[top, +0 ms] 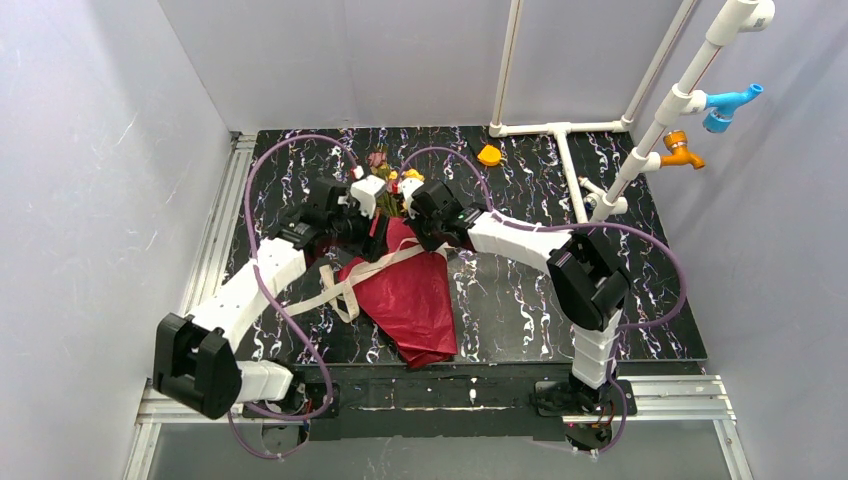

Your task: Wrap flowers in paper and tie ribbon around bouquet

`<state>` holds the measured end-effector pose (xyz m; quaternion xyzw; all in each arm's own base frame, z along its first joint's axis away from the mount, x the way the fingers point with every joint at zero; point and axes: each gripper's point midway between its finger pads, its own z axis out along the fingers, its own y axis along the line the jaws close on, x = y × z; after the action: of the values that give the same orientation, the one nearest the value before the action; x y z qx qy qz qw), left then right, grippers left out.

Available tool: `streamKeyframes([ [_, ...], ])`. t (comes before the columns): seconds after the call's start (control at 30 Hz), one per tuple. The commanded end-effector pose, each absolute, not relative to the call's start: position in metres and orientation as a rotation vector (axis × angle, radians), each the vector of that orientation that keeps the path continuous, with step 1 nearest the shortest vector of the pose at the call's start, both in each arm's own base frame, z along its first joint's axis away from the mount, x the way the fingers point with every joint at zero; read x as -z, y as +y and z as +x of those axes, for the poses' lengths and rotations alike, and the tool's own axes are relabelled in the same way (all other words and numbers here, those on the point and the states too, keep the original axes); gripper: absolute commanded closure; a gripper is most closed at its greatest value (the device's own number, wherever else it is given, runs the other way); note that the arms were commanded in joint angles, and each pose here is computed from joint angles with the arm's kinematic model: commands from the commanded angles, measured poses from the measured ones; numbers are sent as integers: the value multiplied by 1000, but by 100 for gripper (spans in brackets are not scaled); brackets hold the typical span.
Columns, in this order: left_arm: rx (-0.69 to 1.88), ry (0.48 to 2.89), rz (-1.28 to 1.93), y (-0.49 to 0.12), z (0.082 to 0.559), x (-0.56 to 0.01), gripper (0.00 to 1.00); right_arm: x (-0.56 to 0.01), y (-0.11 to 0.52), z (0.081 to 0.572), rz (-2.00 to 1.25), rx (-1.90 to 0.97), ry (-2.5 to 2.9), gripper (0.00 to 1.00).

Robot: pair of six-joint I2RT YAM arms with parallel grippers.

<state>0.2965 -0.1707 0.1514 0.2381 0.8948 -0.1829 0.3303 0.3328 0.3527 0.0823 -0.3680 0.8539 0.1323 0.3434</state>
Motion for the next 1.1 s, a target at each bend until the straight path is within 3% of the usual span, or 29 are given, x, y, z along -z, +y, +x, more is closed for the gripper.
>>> streamKeyframes([
  [0.0, 550, 2042, 892, -203, 288, -173, 40, -94, 357, 348, -879, -359, 2222, 99],
  [0.27, 508, 1735, 1259, -241, 277, -158, 40, -77, 355, 348, -894, -433, 2310, 99],
  [0.7, 515, 1701, 1407, -277, 302, -109, 51, -57, 346, 349, -834, -734, 2458, 99],
  [1.07, 524, 1673, 1453, -294, 321, -80, 56, -47, 349, 343, -863, -826, 2511, 99],
])
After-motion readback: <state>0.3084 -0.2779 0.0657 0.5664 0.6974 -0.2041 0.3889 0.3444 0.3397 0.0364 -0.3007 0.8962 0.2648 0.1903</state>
